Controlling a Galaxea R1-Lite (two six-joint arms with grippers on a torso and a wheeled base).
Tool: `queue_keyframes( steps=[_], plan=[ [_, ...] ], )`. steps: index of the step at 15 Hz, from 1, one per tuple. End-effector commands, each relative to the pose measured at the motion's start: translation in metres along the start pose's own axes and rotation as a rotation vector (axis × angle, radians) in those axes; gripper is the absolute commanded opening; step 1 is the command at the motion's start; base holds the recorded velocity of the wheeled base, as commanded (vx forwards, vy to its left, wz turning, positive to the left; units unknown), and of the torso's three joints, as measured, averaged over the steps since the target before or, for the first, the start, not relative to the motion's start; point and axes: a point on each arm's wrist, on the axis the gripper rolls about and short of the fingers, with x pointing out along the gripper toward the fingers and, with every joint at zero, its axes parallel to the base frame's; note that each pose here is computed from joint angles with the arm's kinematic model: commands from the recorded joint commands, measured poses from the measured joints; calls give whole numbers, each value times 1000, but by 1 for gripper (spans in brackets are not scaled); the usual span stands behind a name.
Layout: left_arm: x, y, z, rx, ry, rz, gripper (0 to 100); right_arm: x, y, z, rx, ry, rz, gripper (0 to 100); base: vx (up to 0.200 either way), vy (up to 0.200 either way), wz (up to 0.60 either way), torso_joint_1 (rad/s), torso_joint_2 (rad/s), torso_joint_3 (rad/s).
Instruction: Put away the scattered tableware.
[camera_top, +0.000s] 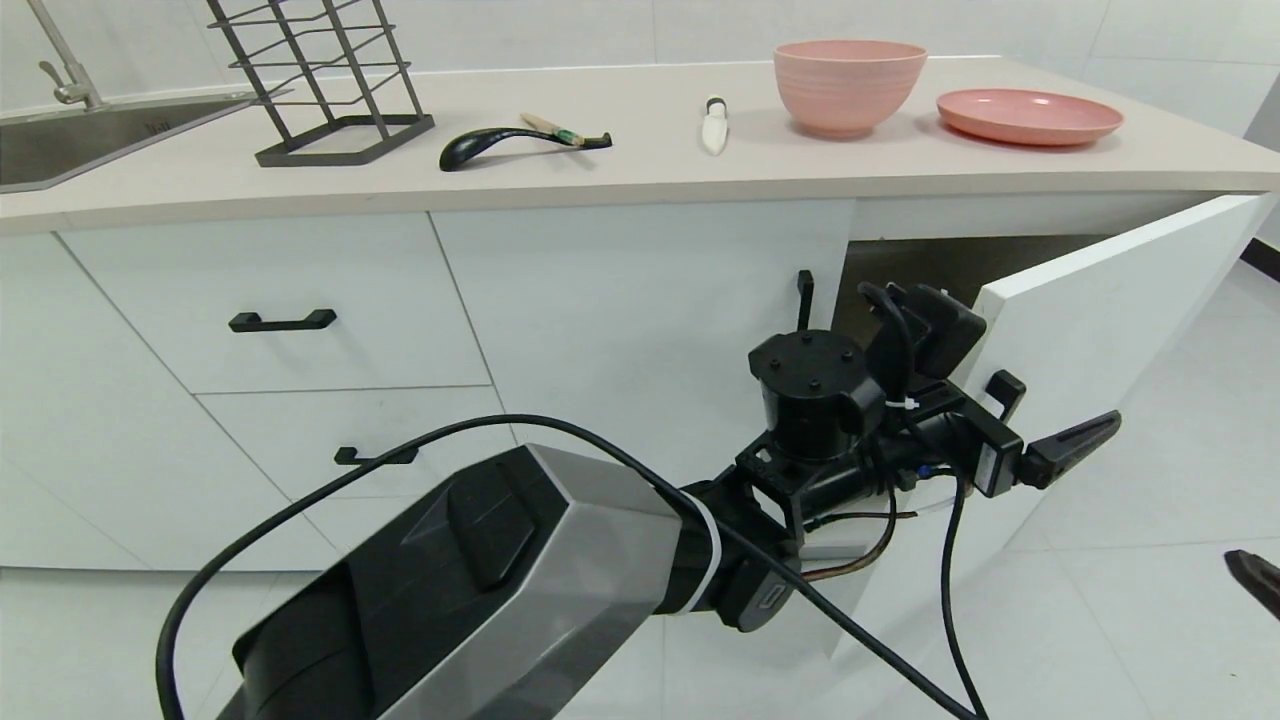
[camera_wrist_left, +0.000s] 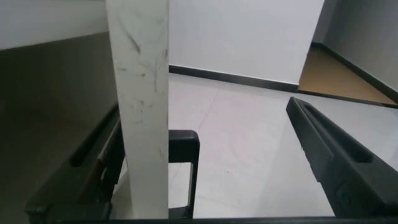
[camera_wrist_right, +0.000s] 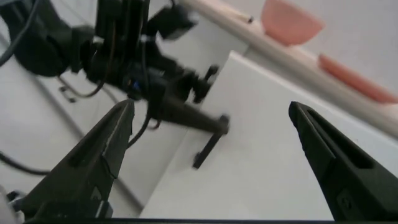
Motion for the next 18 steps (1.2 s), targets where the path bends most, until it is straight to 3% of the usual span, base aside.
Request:
queue_keyframes(
  steps=[1, 5, 6, 8, 10, 14, 18],
  plan=[
    [1, -5, -5, -7, 8, -11, 100, -10, 6, 27, -119, -87, -52, 100, 0, 0, 0, 0, 0, 0],
    [11, -36, -24, -30, 21, -65, 100, -8, -4, 55, -238, -177, -80, 100, 0, 0, 0, 0, 0, 0],
    [11, -38, -25, -32, 22, -68, 100, -8, -5, 57, -246, -184, -82, 100, 0, 0, 0, 0, 0, 0],
    [18, -60, -33, -51, 34, -98, 100, -7, -10, 70, -294, -221, -102, 100, 0, 0, 0, 0, 0, 0],
    [23, -79, -41, -73, 41, -132, 100, -7, -12, 76, -319, -241, -114, 100, 0, 0, 0, 0, 0, 0],
    [32, -104, -67, -94, 58, -161, 100, -6, -15, 81, -331, -252, -135, 100, 0, 0, 0, 0, 0, 0],
    [47, -134, -86, -101, 22, -191, 100, -6, -16, 83, -338, -257, -139, 100, 0, 0, 0, 0, 0, 0]
  ],
)
